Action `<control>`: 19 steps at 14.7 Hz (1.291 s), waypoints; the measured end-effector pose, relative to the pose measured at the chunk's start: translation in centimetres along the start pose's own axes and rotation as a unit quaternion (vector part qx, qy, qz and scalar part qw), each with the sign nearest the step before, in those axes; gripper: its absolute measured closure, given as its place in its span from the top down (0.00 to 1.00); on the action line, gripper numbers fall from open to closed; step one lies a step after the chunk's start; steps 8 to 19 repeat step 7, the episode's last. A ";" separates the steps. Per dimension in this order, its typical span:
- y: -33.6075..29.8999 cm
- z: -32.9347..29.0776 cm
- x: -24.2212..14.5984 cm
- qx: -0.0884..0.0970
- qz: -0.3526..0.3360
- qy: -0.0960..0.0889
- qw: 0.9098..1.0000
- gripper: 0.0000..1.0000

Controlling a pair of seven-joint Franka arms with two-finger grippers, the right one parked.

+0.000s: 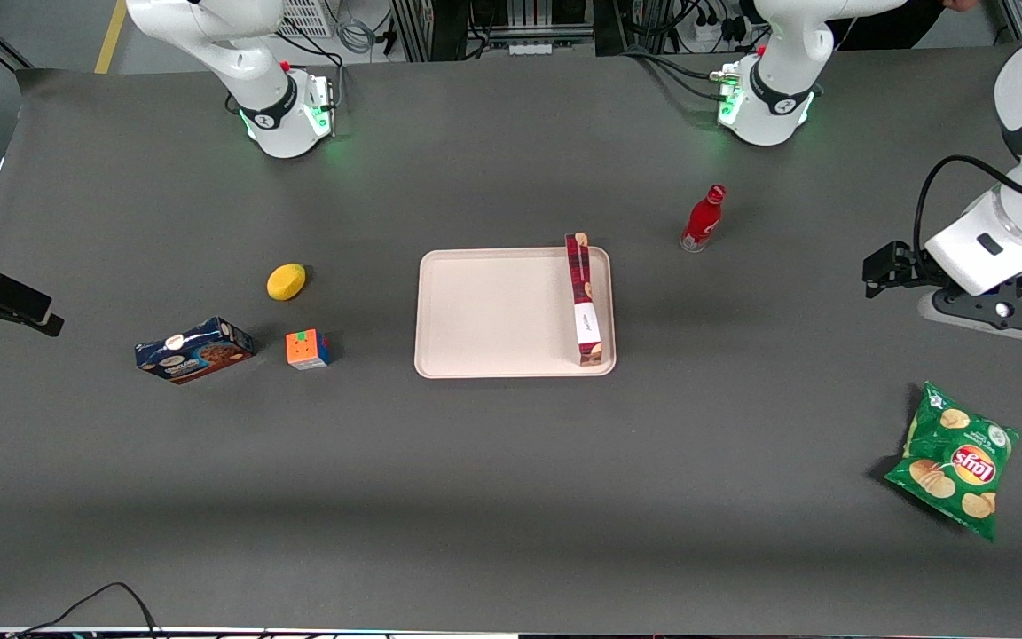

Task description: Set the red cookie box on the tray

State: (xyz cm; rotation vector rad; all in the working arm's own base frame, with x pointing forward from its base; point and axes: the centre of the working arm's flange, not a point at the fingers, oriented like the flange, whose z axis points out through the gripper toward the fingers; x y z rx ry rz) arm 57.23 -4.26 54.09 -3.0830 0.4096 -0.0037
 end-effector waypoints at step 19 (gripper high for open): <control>1.1 0.3 0.3 -0.003 -0.015 -0.005 1.000 1.00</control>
